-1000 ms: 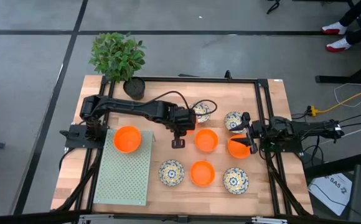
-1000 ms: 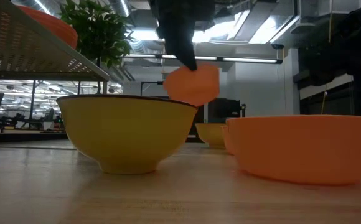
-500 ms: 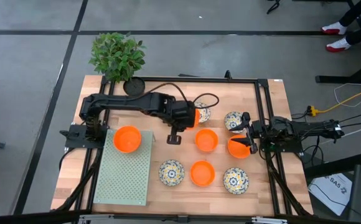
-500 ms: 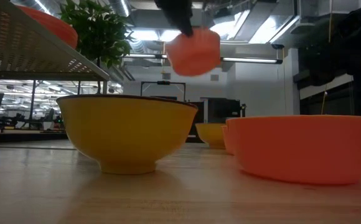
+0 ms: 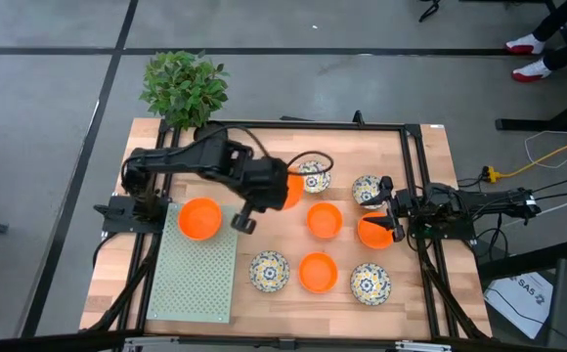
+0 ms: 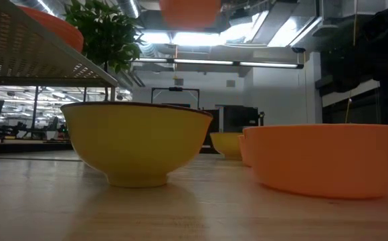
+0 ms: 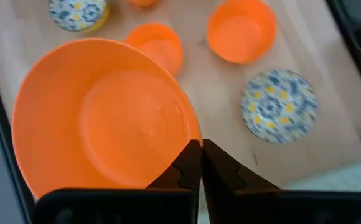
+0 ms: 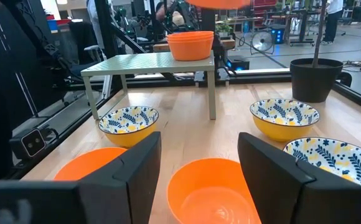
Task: Pick & Place Mini bowls
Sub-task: Stack the orange bowl on top of the orange bowl on the shelf
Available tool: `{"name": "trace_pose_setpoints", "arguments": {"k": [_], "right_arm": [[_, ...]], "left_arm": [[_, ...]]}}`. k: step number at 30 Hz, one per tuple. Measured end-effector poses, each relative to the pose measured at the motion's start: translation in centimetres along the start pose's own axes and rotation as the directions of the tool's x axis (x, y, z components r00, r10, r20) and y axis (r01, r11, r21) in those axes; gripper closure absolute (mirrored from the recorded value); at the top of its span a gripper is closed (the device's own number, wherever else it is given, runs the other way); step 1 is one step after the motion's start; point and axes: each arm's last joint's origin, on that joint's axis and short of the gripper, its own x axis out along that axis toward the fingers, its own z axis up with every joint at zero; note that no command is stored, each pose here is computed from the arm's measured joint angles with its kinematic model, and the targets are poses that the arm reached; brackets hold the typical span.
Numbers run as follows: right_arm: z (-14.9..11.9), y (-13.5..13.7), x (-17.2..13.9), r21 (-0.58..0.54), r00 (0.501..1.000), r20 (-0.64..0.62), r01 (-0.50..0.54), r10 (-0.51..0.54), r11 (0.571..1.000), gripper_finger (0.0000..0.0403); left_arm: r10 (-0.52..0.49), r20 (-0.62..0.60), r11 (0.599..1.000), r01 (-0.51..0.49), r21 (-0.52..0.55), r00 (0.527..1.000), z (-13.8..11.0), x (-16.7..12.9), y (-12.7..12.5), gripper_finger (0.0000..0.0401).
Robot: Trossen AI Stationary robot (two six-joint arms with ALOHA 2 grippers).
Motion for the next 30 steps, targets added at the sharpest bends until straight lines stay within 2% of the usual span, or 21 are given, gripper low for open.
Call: {"name": "trace_pose_setpoints", "arguments": {"k": [6, 12, 15, 20, 25, 30], "right_arm": [[0.0, 0.0, 0.0, 0.0, 1.0, 0.0, 0.001, -0.001, 1.0, 0.019], [0.0, 0.0, 0.0, 0.0, 1.0, 0.0, 0.0, 0.0, 1.0, 0.019], [0.0, 0.0, 0.0, 0.0, 1.0, 0.0, 0.0, 0.0, 1.0, 0.019], [0.0, 0.0, 0.0, 0.0, 1.0, 0.0, 0.0, 0.0, 1.0, 0.019], [0.0, 0.0, 0.0, 0.0, 1.0, 0.0, 0.0, 0.0, 1.0, 0.019], [0.0, 0.0, 0.0, 0.0, 1.0, 0.0, 0.0, 0.0, 1.0, 0.019]], "left_arm": [[0.009, 0.095, 0.994, -0.019, 0.107, 0.995, -0.9, -4.5, -4.3, 0.0399], [-0.053, 0.134, 0.992, 0.036, 0.124, 0.99, -3.6, -7.4, -8.3, 0.0399], [-0.078, 0.11, 0.995, 0.07, 0.077, 0.991, -5.2, -7.8, -9.5, 0.0399], [-0.03, 0.065, 0.997, 0.034, -0.066, 0.997, -8.5, -7.8, -10.0, 0.0399], [-0.039, 0.0, 0.974, 0.037, -0.224, 0.999, -11.6, -6.8, -10.6, 0.0399], [-0.05, -0.039, 0.946, 0.035, -0.323, 0.998, -14.2, -6.2, -11.4, 0.0398]]}}
